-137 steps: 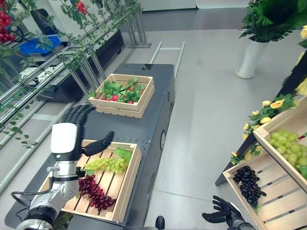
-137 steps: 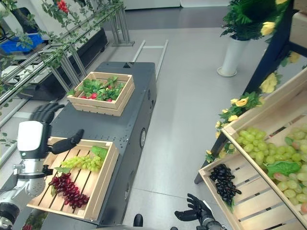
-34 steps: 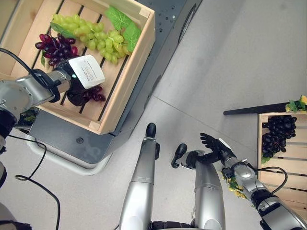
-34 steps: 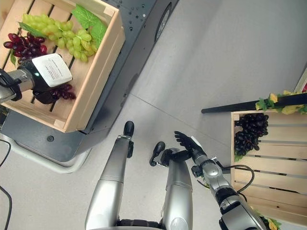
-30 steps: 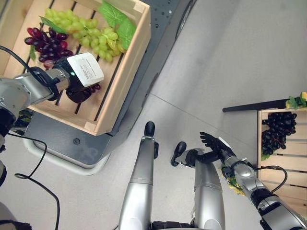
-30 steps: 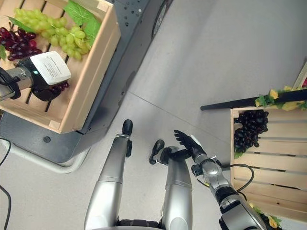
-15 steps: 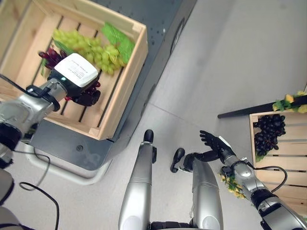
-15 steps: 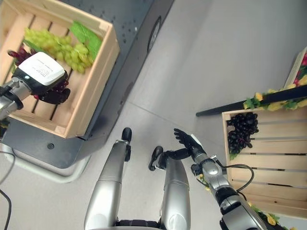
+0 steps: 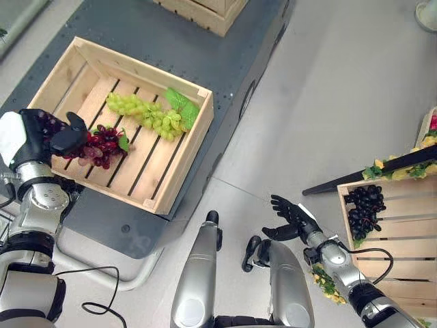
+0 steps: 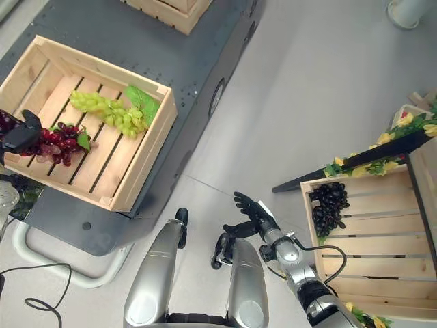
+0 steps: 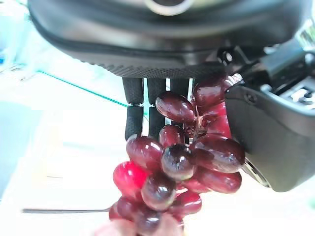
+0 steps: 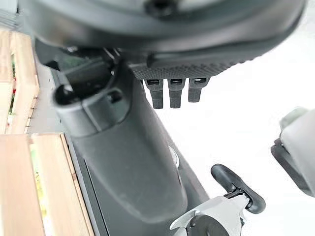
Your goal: Pick up the fruits from the basket on one side to the basket on the other side
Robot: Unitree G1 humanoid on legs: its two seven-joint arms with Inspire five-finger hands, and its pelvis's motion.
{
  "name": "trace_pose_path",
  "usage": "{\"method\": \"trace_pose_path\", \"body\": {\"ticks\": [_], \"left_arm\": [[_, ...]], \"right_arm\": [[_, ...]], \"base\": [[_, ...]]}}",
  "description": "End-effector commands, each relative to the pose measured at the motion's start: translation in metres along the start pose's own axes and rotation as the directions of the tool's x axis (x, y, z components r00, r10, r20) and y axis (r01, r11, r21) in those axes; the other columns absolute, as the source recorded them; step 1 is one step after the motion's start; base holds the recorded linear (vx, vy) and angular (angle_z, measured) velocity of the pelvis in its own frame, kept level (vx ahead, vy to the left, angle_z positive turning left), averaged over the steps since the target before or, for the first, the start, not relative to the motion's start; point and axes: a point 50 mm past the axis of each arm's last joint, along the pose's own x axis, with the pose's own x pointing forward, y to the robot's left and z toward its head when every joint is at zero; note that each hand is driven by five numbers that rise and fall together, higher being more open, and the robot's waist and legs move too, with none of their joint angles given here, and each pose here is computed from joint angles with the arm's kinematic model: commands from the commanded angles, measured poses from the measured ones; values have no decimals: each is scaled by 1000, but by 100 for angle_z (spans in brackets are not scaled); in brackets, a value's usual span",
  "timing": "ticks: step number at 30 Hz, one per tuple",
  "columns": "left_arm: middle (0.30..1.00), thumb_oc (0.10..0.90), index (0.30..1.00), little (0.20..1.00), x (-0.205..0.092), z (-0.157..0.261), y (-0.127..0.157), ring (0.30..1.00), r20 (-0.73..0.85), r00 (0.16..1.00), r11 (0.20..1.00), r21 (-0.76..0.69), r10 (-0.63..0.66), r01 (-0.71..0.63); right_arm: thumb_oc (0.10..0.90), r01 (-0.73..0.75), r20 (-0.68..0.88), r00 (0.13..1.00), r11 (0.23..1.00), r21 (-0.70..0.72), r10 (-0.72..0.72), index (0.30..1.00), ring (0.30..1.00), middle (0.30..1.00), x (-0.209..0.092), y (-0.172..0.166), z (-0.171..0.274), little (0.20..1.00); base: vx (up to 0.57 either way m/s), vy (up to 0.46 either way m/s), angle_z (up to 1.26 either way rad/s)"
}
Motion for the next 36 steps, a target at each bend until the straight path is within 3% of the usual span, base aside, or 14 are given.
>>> {"method": "trace_pose_path", "body": {"ticks": [1, 6, 15, 17, 23, 29, 36], "left_arm": [[300, 400, 300, 300, 19, 30, 39, 300, 23, 968, 914, -337, 248, -226], [300, 400, 300, 300, 14, 26, 32, 300, -70, 968, 772, -591, 242, -235], [300, 400, 300, 300, 14, 20, 29, 300, -167, 963, 561, -786, 211, -259], [300, 400, 300, 300, 14, 21, 28, 300, -159, 966, 555, -794, 203, -247], [300, 400, 300, 300, 16, 29, 24, 300, -72, 986, 636, -756, 150, -152], [300, 400, 300, 300, 22, 44, 26, 300, -3, 993, 647, -758, 115, -77], [300, 400, 300, 300, 24, 73, 12, 300, 163, 987, 682, -721, -2, 120]], "right_arm": [[800, 54, 84, 995, 998, -16, -52, 900, 900, 900, -2, -8, 14, 900], [800, 33, 88, 996, 999, -8, -32, 900, 900, 900, -2, -1, 12, 900], [800, 15, 111, 994, 1000, 15, -17, 900, 900, 900, 1, 8, 17, 900], [800, 7, 120, 993, 1000, 17, -9, 900, 900, 900, 0, 10, 18, 900], [800, 16, 187, 982, 996, 84, -32, 900, 900, 900, -2, 15, 27, 900], [800, -20, 247, 969, 991, 135, -14, 900, 900, 900, -3, 19, 37, 900], [800, -78, 395, 917, 996, 46, 53, 900, 900, 900, 1, 23, 75, 900]], "base": [[0, 0, 0], [15, -15, 0], [19, -17, -2], [35, -25, -12], [36, -41, -4], [48, -61, -2], [25, -76, 1]]}}
